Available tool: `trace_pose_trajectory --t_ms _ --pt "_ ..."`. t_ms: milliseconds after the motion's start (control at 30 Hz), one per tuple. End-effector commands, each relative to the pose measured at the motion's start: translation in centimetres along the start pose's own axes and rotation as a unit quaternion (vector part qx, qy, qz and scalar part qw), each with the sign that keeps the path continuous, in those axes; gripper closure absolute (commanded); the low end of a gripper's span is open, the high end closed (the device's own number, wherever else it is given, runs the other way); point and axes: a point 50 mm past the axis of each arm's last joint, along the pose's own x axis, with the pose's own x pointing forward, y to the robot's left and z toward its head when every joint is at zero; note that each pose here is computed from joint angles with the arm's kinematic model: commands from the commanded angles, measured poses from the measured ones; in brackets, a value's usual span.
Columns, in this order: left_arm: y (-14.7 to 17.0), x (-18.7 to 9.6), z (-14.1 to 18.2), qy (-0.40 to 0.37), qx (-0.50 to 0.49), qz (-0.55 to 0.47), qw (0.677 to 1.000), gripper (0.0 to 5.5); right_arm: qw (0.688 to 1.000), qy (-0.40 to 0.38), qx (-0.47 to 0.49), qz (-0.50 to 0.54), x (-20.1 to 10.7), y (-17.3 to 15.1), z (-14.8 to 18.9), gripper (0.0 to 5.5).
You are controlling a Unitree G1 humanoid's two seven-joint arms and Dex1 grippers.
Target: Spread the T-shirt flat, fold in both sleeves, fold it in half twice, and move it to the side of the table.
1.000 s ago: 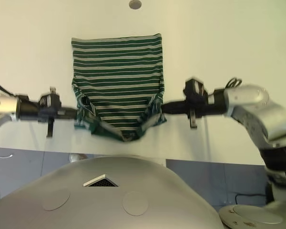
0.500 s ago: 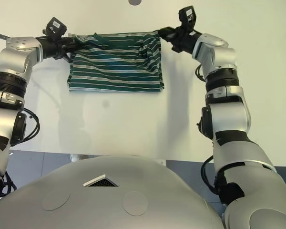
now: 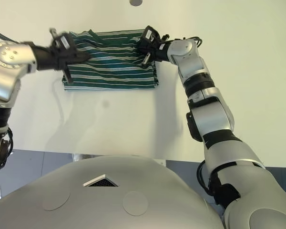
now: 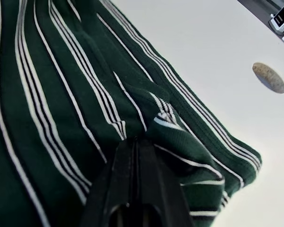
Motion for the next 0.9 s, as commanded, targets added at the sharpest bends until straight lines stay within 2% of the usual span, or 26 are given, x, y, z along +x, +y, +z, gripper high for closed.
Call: trace_pose_trajectory --t_ms 33,67,133,200,267,333,367,433,500,567,633,700,767,833,900 --pt "-1.4 1.3 -4.9 0.146 0.036 -0.039 0.988 5.49 0.974 0.154 -0.113 0.123 -1.7 2.9 -5.4 5.50" --pt "-0.7 1.4 -5.6 0.175 0.059 -0.034 0.982 5.49 0.959 0.157 -0.131 0.194 -2.7 4.4 -5.8 5.50" --pt "2.6 1.2 -5.6 0.226 0.141 0.014 0.964 5.49 0.930 0.137 -0.133 0.315 -5.2 7.5 -5.1 5.50" --pt "5.4 0.9 -4.7 0.246 0.197 0.056 0.947 5.49 0.914 0.105 -0.127 0.370 -6.7 9.5 -3.6 5.50" --pt "8.1 1.2 -2.0 0.222 0.249 0.124 0.935 5.49 0.915 0.030 -0.099 0.390 -7.5 10.8 -0.6 5.50" --pt "8.6 1.7 0.1 0.137 0.234 0.176 0.946 5.49 0.943 -0.061 -0.057 0.322 -7.7 9.1 2.9 5.50" --pt "8.1 1.7 0.6 0.083 0.218 0.185 0.955 5.49 0.962 -0.098 -0.035 0.253 -7.8 7.2 4.3 5.50" --pt "6.2 1.3 1.0 -0.005 0.179 0.192 0.965 5.49 0.979 -0.127 -0.020 0.157 -8.8 4.4 5.1 5.50" --pt "3.2 0.5 -0.1 -0.030 0.156 0.174 0.972 5.49 0.985 -0.114 -0.044 0.123 -9.9 3.1 4.1 5.50" --pt "-0.3 -0.8 -1.7 -0.021 0.132 0.131 0.982 5.49 0.984 -0.093 -0.063 0.135 -10.3 3.5 2.5 5.50" --pt "-3.0 -2.0 -1.9 -0.031 0.092 0.085 0.992 5.49 0.984 -0.071 -0.082 0.143 -10.3 4.1 0.7 5.50" --pt "-4.5 -3.0 -1.4 -0.038 0.084 0.067 0.993 5.14 0.981 -0.047 -0.136 0.132 -10.9 4.2 -1.1 5.13" --pt "-6.4 -4.4 -1.8 -0.018 0.128 0.043 0.991 4.69 0.976 -0.047 -0.183 0.106 -12.5 4.0 -2.9 4.64" --pt "-7.5 -5.5 -3.2 0.017 0.171 0.020 0.985 4.33 0.956 -0.035 -0.271 0.107 -14.5 4.5 -5.0 4.25" --pt "-8.2 -6.4 -5.4 0.067 0.211 0.005 0.975 4.23 0.937 -0.035 -0.328 0.115 -15.3 5.3 -6.5 4.13"
